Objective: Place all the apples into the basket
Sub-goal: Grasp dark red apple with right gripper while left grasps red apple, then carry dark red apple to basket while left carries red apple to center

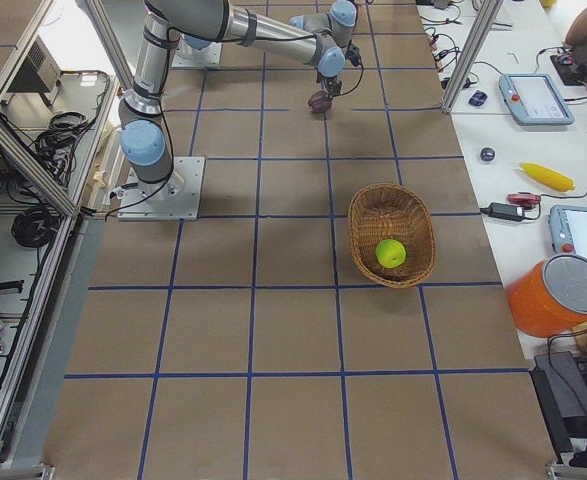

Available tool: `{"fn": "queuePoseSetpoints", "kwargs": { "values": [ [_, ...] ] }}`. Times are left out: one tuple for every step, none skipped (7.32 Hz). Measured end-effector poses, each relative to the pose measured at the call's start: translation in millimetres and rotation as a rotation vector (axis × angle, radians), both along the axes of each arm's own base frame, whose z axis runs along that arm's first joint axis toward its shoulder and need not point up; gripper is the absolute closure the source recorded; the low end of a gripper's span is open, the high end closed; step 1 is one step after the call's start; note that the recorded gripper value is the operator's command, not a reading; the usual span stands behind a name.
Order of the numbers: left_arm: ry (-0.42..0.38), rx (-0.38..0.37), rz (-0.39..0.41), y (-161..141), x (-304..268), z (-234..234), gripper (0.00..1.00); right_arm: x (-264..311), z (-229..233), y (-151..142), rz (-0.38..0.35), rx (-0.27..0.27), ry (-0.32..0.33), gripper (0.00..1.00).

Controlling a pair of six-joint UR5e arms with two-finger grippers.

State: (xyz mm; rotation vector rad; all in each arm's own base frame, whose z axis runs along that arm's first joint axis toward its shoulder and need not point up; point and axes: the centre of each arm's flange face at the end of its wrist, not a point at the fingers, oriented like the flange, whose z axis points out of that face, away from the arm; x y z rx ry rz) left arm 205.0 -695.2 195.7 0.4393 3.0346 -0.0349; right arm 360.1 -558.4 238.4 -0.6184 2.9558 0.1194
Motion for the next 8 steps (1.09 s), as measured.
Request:
{"fn": "queuePoseSetpoints", "kwargs": {
  "values": [
    [0.045,-0.011,0.000,0.6,-11.6,14.8,0.58,1.9,-7.2,2.7,0.002,0.012,0.005,0.00],
    [0.099,-0.005,0.019,6.7,-24.9,35.9,0.58,2.4,-16.5,3.6,0.004,0.024,0.012,0.00],
    [0.153,0.019,0.061,19.1,-43.6,54.3,0.58,2.6,-25.0,2.2,0.006,0.024,0.016,0.00],
    [0.201,0.055,0.107,37.8,-68.2,61.7,0.58,3.2,-32.8,-0.2,0.008,0.016,0.016,0.00],
    [0.227,0.090,0.153,60.2,-90.9,60.5,0.58,3.9,-42.9,-2.7,0.007,0.013,0.017,0.49],
    [0.232,0.104,0.192,80.0,-111.9,57.6,0.58,3.8,-50.9,-5.9,0.008,0.005,0.017,0.99],
    [0.225,0.095,0.211,94.2,-135.0,54.2,0.58,0.2,-52.1,-10.5,0.006,-0.008,0.015,1.00],
    [0.219,0.088,0.243,107.0,-161.4,49.5,0.58,-7.4,-47.3,-16.9,-0.009,-0.020,0.013,1.00]
  ]
}}
